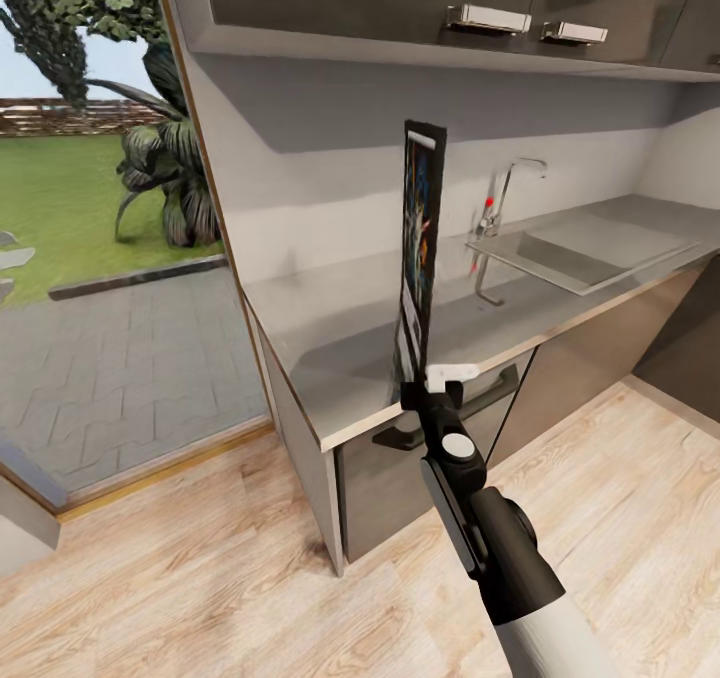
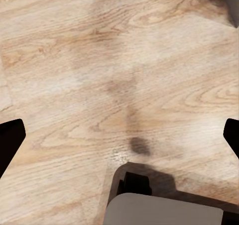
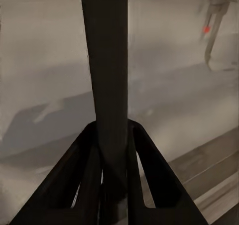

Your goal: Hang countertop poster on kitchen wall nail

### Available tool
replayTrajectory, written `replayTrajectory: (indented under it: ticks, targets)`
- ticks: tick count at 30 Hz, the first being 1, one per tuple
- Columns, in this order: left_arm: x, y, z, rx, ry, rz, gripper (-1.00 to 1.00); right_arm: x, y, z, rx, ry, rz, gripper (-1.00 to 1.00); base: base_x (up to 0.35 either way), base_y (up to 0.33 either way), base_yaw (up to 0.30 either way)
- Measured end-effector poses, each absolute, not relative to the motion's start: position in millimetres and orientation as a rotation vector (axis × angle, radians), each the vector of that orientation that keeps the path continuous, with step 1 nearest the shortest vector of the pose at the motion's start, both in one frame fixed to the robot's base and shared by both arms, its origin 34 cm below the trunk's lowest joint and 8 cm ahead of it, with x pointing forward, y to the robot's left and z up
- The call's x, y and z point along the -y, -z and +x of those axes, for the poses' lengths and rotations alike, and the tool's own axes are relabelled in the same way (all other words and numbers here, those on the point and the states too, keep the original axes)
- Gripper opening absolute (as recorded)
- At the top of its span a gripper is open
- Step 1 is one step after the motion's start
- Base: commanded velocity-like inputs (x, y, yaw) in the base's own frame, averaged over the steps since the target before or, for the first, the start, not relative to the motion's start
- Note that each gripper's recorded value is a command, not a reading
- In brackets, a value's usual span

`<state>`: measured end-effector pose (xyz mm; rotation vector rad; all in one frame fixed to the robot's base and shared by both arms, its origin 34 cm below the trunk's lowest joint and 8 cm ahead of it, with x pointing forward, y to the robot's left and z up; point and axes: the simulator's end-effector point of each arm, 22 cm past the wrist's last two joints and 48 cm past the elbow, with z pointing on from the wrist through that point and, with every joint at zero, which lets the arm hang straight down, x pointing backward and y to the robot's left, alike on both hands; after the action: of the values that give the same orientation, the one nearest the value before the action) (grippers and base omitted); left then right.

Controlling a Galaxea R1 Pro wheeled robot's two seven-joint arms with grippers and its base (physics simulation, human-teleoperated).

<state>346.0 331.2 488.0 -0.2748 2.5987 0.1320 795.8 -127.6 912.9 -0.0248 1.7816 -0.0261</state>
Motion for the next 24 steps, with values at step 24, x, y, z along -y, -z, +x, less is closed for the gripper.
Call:
replayTrajectory:
  ticks: [24]
  targets:
    - [-331.1,-487.8,346.2,-2.599,-0.131,-0.275,1.00,129.0,-922.7,795.8,-1.768,0.026,-0.015,-1.00,-0.059,0.000,0.014]
